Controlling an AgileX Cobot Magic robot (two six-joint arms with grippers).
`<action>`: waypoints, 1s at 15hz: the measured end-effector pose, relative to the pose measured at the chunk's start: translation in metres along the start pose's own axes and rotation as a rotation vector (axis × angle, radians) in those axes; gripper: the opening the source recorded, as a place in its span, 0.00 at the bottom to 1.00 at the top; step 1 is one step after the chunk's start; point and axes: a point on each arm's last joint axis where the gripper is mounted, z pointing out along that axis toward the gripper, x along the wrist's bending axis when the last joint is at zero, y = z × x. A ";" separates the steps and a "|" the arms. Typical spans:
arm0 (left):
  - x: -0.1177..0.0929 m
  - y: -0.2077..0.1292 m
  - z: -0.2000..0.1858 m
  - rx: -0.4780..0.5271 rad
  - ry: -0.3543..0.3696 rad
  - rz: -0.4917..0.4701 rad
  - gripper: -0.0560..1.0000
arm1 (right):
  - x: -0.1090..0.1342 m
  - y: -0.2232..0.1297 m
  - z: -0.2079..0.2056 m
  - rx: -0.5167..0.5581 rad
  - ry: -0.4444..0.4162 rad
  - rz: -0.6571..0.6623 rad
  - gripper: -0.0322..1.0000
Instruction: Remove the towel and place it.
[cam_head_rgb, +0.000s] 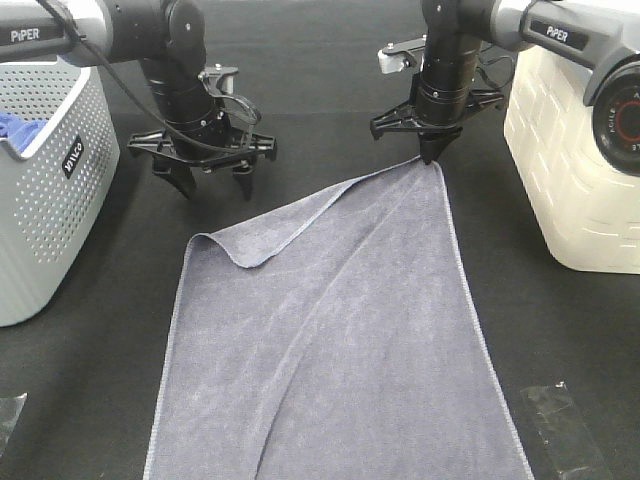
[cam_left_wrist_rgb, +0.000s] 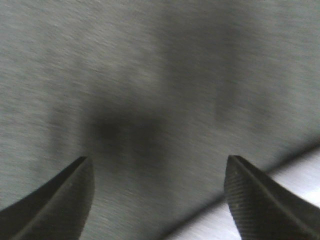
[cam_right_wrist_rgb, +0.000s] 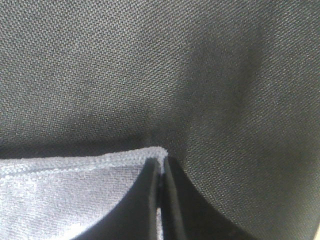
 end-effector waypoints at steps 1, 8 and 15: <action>0.000 0.000 0.000 0.000 0.000 0.000 0.71 | 0.000 0.000 0.000 0.000 0.000 0.000 0.03; -0.040 -0.030 -0.004 0.127 0.181 0.427 0.65 | 0.000 0.000 0.000 0.000 0.000 0.000 0.03; -0.067 -0.036 -0.038 0.069 0.183 0.628 0.62 | 0.000 0.000 0.000 0.002 0.000 -0.009 0.03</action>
